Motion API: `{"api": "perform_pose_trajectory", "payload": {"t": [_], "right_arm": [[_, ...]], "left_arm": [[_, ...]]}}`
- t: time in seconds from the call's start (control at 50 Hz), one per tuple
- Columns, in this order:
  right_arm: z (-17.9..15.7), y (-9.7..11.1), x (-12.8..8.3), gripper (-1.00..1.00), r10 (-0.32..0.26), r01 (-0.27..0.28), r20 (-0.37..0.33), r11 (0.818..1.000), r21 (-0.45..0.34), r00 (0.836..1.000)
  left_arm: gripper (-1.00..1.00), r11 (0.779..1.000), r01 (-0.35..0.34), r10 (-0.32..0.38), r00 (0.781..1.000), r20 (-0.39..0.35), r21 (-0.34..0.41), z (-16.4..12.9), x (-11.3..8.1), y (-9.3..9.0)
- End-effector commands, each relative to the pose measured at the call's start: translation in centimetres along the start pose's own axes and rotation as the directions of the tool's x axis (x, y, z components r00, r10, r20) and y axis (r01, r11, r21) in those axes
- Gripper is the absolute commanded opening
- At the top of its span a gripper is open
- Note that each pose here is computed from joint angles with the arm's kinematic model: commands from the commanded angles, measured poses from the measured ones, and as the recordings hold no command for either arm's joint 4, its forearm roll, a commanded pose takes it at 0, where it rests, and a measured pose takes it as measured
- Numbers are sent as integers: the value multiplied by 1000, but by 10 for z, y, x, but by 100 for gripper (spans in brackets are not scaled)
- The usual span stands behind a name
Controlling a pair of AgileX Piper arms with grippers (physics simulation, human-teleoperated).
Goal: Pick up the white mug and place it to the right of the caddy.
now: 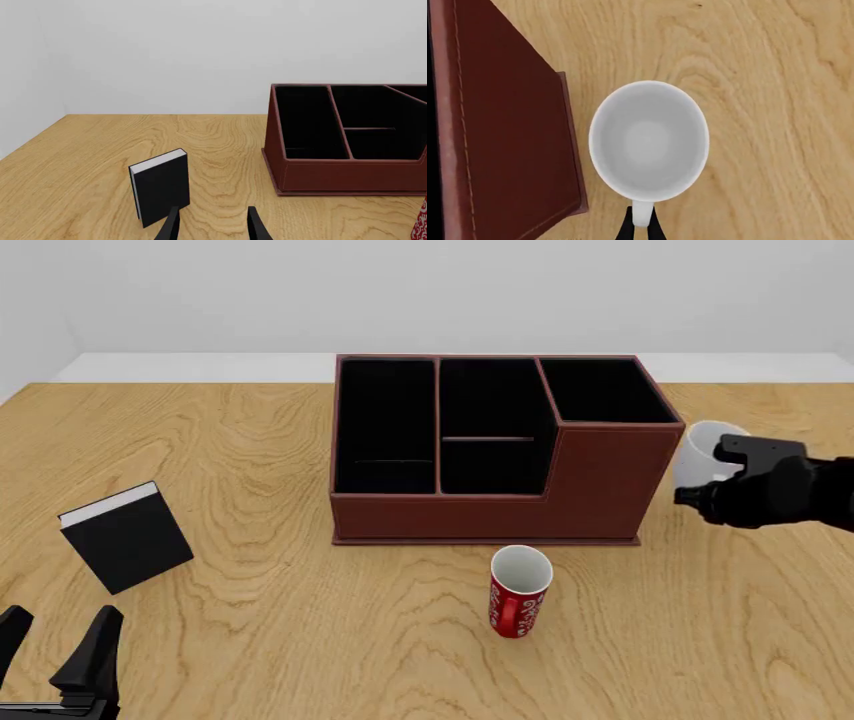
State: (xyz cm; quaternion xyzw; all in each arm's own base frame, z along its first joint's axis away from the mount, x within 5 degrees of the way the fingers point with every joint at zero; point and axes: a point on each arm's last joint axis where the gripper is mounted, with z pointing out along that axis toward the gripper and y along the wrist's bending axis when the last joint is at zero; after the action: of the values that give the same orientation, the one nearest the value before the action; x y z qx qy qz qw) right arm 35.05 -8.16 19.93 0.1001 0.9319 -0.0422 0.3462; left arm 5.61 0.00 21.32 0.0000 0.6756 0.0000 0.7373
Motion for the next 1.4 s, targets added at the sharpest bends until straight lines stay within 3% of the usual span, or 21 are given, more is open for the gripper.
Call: {"api": "perform_pose_trajectory", "payload": {"t": [0.02,1.4], "right_arm": [[5,4,2,-100,-7,7,-6,1000,-7,1000],[41,13,27,-100,9,-11,-82,1000,-21,997]], "left_arm": [[100,1000,0,0,1000,0,0,0,0,0],[100,1000,0,0,1000,0,0,0,0,0]]}}
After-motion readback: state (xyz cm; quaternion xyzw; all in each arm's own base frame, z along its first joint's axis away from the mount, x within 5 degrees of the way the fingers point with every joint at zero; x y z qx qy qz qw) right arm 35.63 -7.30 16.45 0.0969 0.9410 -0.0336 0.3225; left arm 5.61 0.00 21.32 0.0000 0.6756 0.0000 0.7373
